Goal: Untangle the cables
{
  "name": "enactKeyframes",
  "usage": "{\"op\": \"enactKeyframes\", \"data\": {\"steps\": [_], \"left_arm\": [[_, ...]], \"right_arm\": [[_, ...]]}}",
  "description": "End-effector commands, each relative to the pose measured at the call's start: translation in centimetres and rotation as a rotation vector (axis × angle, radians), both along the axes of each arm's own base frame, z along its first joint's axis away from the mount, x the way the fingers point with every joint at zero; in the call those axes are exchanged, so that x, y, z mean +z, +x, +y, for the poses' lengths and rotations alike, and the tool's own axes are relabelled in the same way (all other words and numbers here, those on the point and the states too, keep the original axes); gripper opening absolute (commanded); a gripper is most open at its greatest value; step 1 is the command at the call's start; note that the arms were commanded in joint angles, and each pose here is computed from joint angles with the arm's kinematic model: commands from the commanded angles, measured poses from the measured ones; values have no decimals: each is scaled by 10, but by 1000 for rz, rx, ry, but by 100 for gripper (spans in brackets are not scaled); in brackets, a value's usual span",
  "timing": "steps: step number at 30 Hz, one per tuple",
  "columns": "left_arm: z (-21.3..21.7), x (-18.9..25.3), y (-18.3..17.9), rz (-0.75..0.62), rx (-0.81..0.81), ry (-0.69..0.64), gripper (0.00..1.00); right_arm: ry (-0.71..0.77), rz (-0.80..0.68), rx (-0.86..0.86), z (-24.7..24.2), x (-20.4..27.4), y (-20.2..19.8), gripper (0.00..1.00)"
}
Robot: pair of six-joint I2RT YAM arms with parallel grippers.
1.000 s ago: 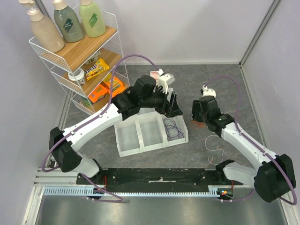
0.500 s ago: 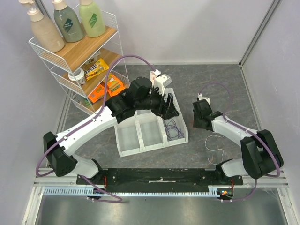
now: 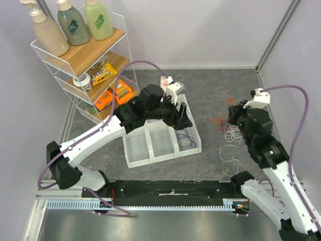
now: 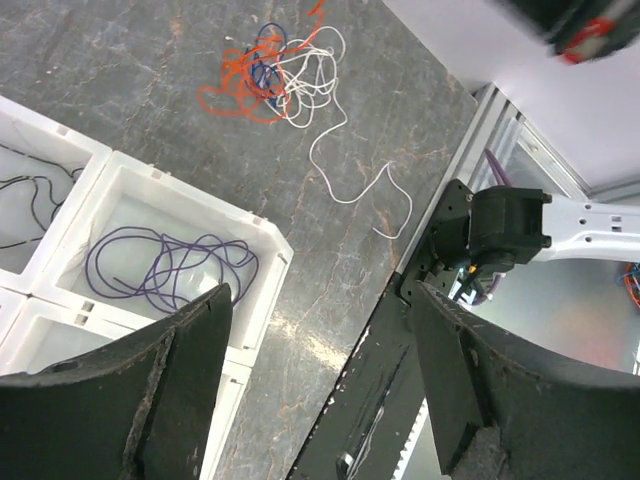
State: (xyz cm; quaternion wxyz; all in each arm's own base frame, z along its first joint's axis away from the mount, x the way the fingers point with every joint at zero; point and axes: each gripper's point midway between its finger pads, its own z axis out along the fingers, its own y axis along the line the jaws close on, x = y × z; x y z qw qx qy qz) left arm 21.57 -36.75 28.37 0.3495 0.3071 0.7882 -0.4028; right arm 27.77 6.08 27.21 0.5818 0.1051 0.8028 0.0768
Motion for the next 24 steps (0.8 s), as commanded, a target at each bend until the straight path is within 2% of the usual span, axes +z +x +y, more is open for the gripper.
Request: {"op": "enactKeyframes", "data": {"steps": [1, 4, 8, 10, 12, 14, 17, 20, 24], "left_arm": [[-7, 29, -23, -85, -132, -124, 79], [-10, 37, -33, -93, -184, -192, 79], [-10, 41, -35, -95, -181, -221, 74], [-9, 48, -37, -113, -177, -262, 71], [-6, 57, -41, -151, -177, -320, 72], [-3, 64, -44, -204, -156, -369, 77], [6, 70, -38, -265, -90, -384, 79], [13, 77, -35, -311, -58, -399, 79], [17, 79, -36, -353, -53, -415, 72]], "right_arm": [[65, -94, 130, 18, 28, -14, 0], [131, -133, 294, 49, 38, -18, 0], [218, -231, 345, 58, 69, -29, 0], [251, -288, 427, 68, 87, -41, 0], [255, -327, 510, 79, 100, -50, 0], [243, -333, 584, 89, 104, -54, 0], [211, -317, 722, 107, 101, -63, 0], [189, -311, 846, 120, 97, -77, 0], [188, -321, 960, 130, 92, -93, 0]]}}
